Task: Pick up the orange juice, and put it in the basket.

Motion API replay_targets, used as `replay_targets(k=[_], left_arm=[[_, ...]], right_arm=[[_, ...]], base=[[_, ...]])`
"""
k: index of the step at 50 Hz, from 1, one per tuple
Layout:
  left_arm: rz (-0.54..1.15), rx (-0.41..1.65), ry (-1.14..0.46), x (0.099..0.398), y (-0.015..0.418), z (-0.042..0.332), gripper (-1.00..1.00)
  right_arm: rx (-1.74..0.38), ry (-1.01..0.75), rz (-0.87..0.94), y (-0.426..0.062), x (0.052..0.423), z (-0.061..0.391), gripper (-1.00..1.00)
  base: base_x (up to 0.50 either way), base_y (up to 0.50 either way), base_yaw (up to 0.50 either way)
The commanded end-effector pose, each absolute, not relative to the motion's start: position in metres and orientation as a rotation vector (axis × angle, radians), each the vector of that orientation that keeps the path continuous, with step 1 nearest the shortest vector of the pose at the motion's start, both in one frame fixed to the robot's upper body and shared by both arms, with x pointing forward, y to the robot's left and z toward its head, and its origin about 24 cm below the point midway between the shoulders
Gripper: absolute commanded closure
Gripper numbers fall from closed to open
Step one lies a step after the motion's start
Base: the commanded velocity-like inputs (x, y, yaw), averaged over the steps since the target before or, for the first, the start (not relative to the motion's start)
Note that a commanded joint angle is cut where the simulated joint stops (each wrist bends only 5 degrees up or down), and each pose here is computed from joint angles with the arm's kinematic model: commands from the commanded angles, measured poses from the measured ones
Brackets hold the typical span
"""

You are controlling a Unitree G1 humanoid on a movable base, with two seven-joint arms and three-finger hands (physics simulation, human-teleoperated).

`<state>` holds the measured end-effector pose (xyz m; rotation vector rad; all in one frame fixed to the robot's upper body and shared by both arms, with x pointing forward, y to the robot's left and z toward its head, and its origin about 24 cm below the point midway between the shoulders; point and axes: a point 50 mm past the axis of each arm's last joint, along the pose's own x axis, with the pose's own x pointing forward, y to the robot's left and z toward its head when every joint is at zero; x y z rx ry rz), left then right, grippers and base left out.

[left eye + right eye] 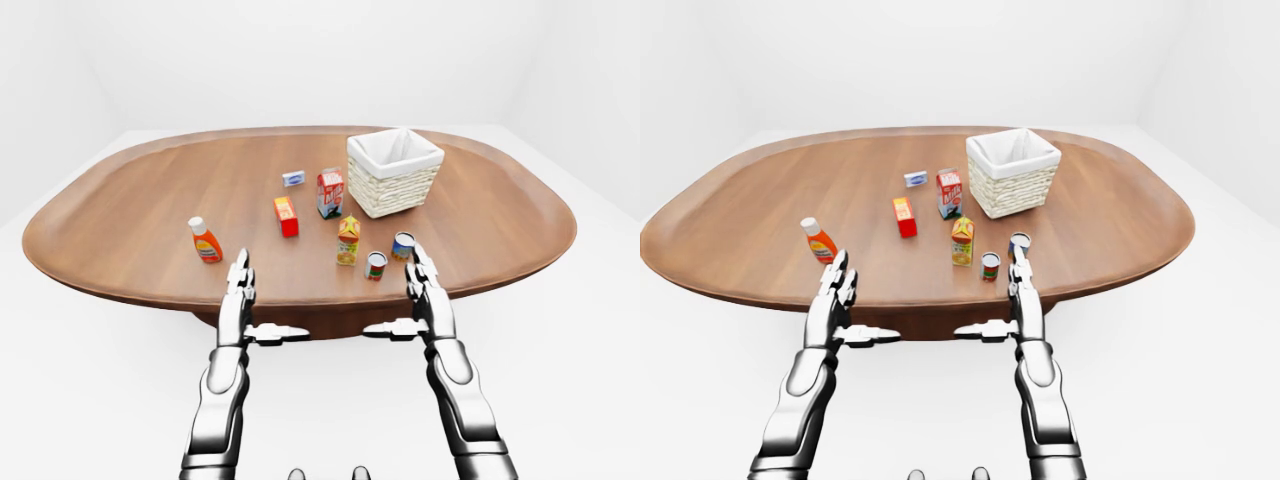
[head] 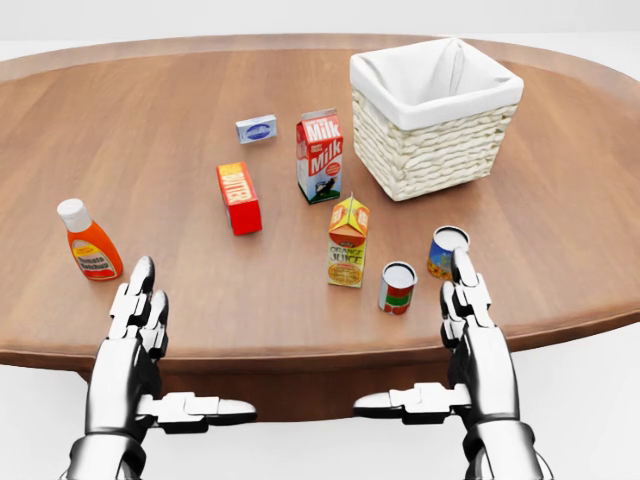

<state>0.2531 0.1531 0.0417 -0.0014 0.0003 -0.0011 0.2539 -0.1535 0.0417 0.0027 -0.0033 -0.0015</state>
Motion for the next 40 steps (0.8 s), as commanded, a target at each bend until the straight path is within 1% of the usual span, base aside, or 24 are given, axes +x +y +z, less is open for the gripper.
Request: replay_targets(k=[1, 5, 10, 13, 17, 23, 26, 34, 35, 37, 40], left_arm=[[-0.014, -0.006, -0.009, 0.25, 0.159, 0.045, -1.0], [-0.016, -0.004, -0.009, 0.249, 0.16, 0.046, -1.0], [-0.03, 0.009, -0.015, 0.246, 0.161, 0.051, -1.0], [-0.04, 0.024, -0.036, 0.244, 0.163, 0.062, -1.0], [-0.062, 0.058, -0.101, 0.237, 0.164, 0.078, -1.0], [-0.065, 0.109, -0.186, 0.236, 0.173, 0.099, -1.0], [-0.073, 0.087, -0.274, 0.23, 0.177, 0.119, -1.0], [-0.051, 0.088, -0.415, 0.221, 0.191, 0.15, -1.0], [-0.048, 0.087, -0.426, 0.22, 0.193, 0.152, -1.0], [-0.047, 0.097, -0.39, 0.218, 0.195, 0.145, -1.0], [-0.045, 0.099, -0.382, 0.216, 0.194, 0.143, -1.0]], right_arm=[[0.006, -0.029, -0.005, -0.161, 0.255, 0.047, -1.0], [-0.035, -0.049, 0.009, -0.158, 0.254, 0.05, -1.0], [-0.036, -0.048, 0.02, -0.154, 0.254, 0.052, -1.0], [-0.047, -0.058, 0.024, -0.153, 0.253, 0.056, -1.0], [-0.052, -0.085, 0.029, -0.152, 0.253, 0.067, -1.0], [-0.079, -0.137, 0.013, -0.154, 0.251, 0.086, -1.0], [-0.079, -0.191, 0.002, -0.156, 0.251, 0.098, -1.0], [-0.119, -0.264, -0.014, -0.157, 0.247, 0.115, -1.0], [-0.121, -0.271, -0.011, -0.157, 0.246, 0.117, -1.0], [-0.127, -0.285, -0.016, -0.158, 0.245, 0.12, -1.0], [-0.121, -0.321, -0.007, -0.157, 0.242, 0.128, -1.0]], base=[[0.0, 0.0, 0.0], [0.0, 0.0, 0.0], [0.0, 0.0, 0.0], [0.0, 0.0, 0.0], [0.0, 0.0, 0.0], [0.0, 0.0, 0.0], [0.0, 0.0, 0.0], [0.0, 0.0, 0.0], [0.0, 0.0, 0.0], [0.0, 0.0, 0.0], [0.0, 0.0, 0.0]])
